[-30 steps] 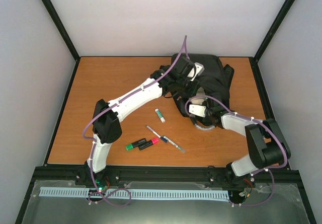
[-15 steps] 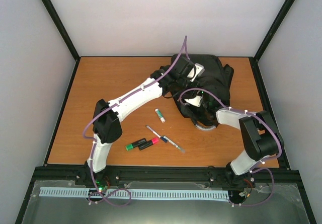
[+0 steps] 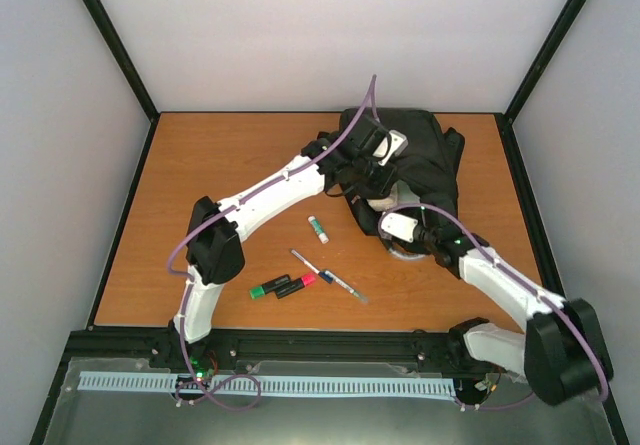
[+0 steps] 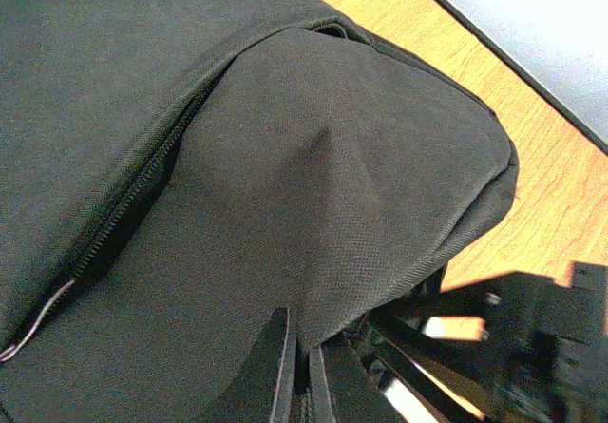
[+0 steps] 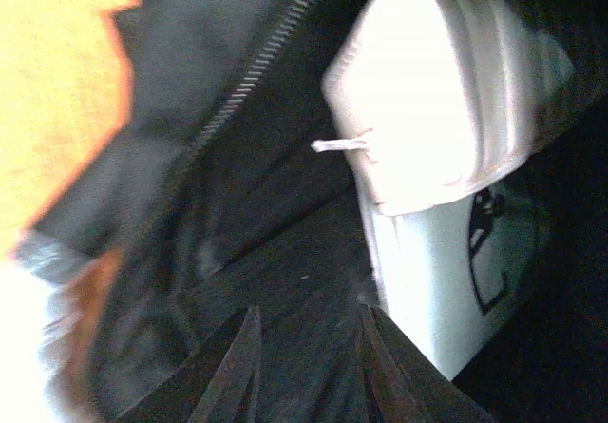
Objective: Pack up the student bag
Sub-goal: Place the stationery in the student bag, then zip the student bag at the center of the board.
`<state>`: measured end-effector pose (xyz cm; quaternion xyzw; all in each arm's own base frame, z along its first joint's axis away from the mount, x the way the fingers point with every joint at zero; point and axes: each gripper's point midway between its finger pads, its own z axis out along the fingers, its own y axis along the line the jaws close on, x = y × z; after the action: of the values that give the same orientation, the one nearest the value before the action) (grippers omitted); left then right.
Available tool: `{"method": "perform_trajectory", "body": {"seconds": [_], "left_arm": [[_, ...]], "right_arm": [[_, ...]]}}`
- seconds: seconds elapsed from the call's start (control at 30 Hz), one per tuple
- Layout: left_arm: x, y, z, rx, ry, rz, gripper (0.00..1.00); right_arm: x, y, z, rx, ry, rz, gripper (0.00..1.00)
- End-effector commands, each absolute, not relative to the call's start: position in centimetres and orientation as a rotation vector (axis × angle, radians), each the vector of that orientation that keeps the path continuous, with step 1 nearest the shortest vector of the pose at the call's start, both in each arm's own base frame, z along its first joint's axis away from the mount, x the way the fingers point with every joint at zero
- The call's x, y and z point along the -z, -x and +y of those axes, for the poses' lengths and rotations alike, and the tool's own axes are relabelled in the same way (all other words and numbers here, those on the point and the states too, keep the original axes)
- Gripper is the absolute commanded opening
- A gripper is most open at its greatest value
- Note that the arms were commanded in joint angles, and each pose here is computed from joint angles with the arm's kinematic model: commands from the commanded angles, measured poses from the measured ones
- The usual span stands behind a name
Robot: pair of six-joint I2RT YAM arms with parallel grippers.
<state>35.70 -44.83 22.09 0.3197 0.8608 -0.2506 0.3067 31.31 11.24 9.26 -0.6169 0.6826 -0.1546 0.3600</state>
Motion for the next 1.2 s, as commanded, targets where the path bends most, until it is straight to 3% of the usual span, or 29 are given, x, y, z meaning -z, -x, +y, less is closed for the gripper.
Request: {"method": "perform_trajectory", "body": {"seconds": [0.0, 0.37, 0.5, 0.6, 0.7, 0.73, 0.77, 1.0, 1.17], "left_arm": [[-22.4, -36.3, -45.4, 0.681, -0.863, 2.251, 0.02], [-15.8, -35.3, -45.3, 0.677, -0.904, 2.381, 0.03], [-13.2, -34.2, -45.0, 0.708, -0.918, 2.442, 0.09], [-12.1, -33.1, -44.8, 0.755, -0.929, 2.471, 0.24], [-13.0, -32.2, -44.3, 0.777, -0.93, 2.453, 0.5], [-14.4, -32.1, -44.0, 0.782, -0.926, 2.422, 0.72], [-15.0, -31.9, -43.6, 0.772, -0.921, 2.405, 0.97], [-19.2, -32.5, -37.8, 0.558, -0.705, 2.324, 1.0], [-18.2, -31.9, -33.7, 0.408, -0.629, 2.332, 1.0]], "right_arm": [[-8.1, -24.9, 11.4, 0.145, 1.657, 1.891, 0.31], [-16.6, -21.5, 12.0, -0.047, 1.315, 1.901, 0.33], [-22.3, -22.8, 12.0, -0.07, 1.078, 1.855, 0.46], [-25.3, -24.4, 11.5, -0.065, 0.91, 1.842, 0.61], [-26.8, -26.2, 10.9, -0.05, 0.788, 1.838, 0.85], [-26.9, -26.7, 10.8, -0.05, 0.767, 1.845, 0.96], [-26.8, -27.3, 10.8, -0.055, 0.758, 1.86, 1.0], [-22.1, -29.5, 12.8, -0.251, 0.81, 2.053, 1.0], [-19.0, -30.3, 14.2, -0.343, 0.879, 2.1, 0.96]]}}
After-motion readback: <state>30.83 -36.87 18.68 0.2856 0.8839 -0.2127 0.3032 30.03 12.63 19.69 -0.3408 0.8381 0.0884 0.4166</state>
